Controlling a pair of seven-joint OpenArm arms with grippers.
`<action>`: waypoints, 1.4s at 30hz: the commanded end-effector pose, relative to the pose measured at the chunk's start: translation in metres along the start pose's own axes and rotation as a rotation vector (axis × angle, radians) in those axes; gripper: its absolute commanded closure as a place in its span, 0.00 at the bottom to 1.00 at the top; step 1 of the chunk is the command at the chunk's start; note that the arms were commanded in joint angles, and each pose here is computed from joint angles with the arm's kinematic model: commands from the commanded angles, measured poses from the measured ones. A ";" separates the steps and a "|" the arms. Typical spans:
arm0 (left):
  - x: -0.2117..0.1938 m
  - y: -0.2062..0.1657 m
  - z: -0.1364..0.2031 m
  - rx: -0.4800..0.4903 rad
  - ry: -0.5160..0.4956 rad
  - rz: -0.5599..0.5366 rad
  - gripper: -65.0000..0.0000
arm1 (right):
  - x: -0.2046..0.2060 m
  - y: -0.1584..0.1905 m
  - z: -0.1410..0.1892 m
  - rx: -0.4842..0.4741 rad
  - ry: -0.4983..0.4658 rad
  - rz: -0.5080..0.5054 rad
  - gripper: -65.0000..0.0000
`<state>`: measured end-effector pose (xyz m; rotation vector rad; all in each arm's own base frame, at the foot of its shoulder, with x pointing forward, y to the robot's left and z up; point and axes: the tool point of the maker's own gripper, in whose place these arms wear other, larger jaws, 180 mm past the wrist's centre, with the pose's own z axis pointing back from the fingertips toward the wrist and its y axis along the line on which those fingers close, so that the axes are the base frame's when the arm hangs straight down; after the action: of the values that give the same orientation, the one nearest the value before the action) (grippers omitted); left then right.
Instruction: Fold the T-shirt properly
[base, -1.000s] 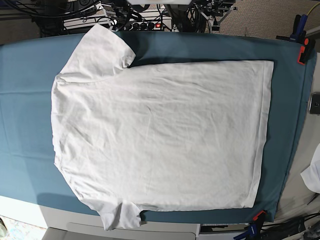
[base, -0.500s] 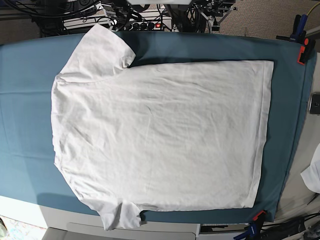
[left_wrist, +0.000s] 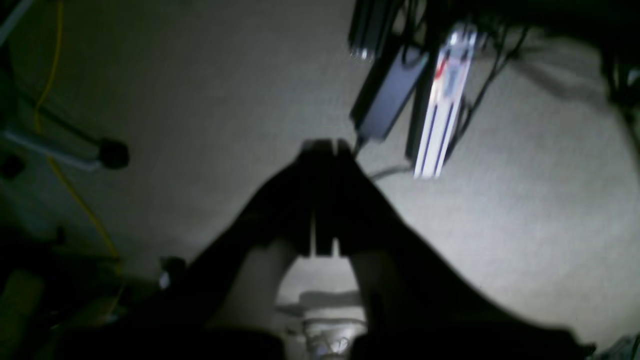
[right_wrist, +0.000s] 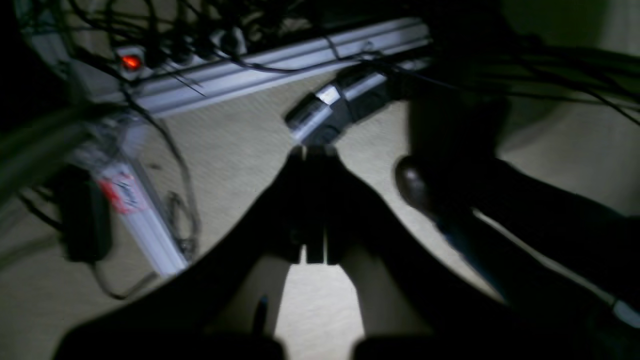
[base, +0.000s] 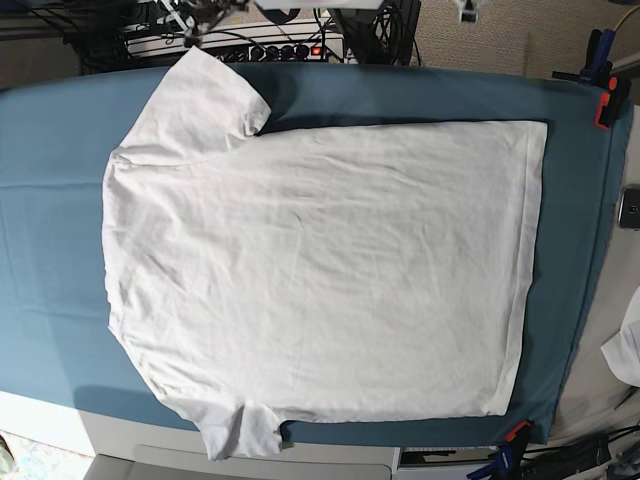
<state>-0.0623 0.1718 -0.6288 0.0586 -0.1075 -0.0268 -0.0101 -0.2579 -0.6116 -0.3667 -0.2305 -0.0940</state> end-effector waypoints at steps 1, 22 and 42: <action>-0.005 0.004 0.008 0.003 -0.015 0.000 1.00 | -0.005 -0.013 0.006 -0.019 -0.018 0.017 1.00; 0.137 -0.008 0.268 -0.337 -0.531 -0.103 1.00 | 0.160 -0.162 0.222 0.086 -0.585 -0.428 1.00; 0.154 -0.045 0.295 -0.600 -0.600 -0.367 0.75 | 0.162 -0.123 0.161 0.425 -0.538 -1.089 0.70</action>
<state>0.0564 0.1089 -0.3295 -0.5165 -0.6592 -0.4403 0.1024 -0.3169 -0.3862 0.2270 -0.9591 -1.0141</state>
